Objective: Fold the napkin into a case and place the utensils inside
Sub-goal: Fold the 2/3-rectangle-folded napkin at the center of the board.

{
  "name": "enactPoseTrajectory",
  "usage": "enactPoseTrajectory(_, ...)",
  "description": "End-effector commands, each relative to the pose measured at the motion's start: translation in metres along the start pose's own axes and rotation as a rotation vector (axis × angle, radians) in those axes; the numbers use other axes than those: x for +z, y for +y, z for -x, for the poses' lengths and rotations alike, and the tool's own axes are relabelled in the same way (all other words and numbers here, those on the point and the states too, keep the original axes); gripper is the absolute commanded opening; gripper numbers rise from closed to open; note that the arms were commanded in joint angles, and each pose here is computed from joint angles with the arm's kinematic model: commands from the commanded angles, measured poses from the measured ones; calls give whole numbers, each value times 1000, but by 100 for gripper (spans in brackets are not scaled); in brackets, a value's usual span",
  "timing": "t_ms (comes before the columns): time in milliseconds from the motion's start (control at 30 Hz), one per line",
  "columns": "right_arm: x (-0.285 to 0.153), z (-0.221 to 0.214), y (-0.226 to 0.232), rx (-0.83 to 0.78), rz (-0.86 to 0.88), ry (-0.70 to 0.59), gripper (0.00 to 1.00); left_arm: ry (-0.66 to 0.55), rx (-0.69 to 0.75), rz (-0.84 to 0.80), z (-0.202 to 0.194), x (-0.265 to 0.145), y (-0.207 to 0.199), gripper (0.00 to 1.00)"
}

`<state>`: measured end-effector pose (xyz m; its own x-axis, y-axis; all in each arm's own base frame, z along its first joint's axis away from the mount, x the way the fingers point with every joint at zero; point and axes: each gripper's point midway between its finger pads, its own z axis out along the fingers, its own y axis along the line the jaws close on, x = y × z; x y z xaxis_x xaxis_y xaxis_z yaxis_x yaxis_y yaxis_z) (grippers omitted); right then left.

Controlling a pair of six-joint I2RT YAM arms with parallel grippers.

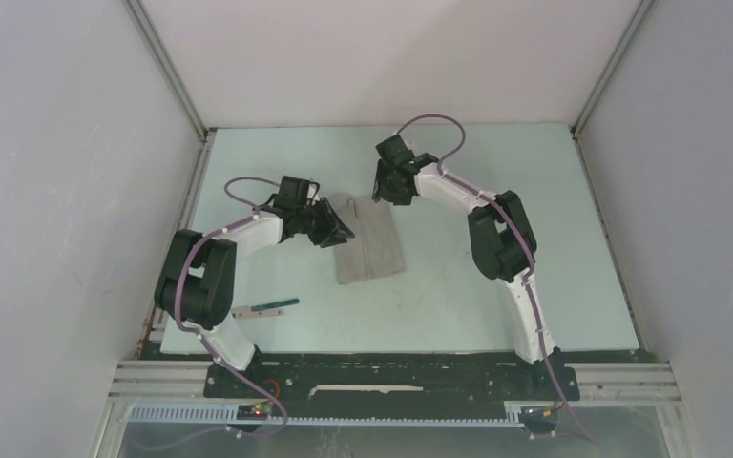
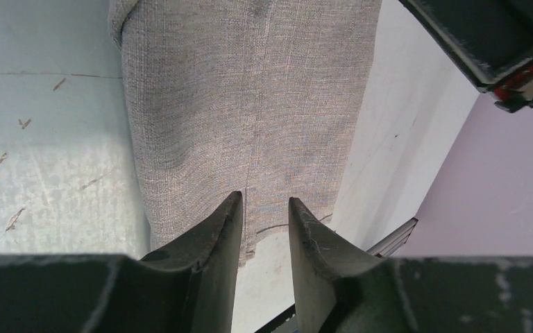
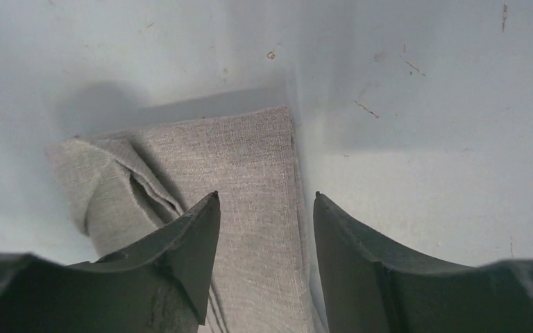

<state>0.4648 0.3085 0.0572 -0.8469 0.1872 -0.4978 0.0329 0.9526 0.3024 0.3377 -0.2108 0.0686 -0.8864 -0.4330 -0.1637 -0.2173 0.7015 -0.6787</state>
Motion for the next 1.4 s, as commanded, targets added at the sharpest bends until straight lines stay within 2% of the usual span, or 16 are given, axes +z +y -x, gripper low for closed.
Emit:
enactPoseTrajectory(0, 10, -5, -11, -105, -131, -25, 60, -5, -2, -48, 5, 4, -11, 35)
enactPoseTrajectory(167, 24, -21, -14, -136, -165, 25, 68, -9, -14, -37, 4, 8, -6, 35)
enactPoseTrajectory(367, 34, -39, -24, -170, -240, 70, 67, -33, -24, -46, 8, 1, -7, 35)
enactPoseTrajectory(567, 46, -51, -28, -184, -257, 122, 42, -52, -39, -61, 11, -9, -7, 35)
enactPoseTrajectory(667, 47, -47, -20, -202, -220, 114, 24, -63, -43, -69, 12, -15, -7, 35)
enactPoseTrajectory(833, 42, -30, -4, -235, -150, 64, 2, -69, -46, -77, 12, -20, -6, 35)
enactPoseTrajectory(1067, 0, 5, 18, -273, -155, -77, 0, -81, -84, -39, 19, -16, 13, 35)
enactPoseTrajectory(1367, -18, 3, 28, -358, -230, -143, 0, -78, -123, -24, 27, -9, 22, 35)
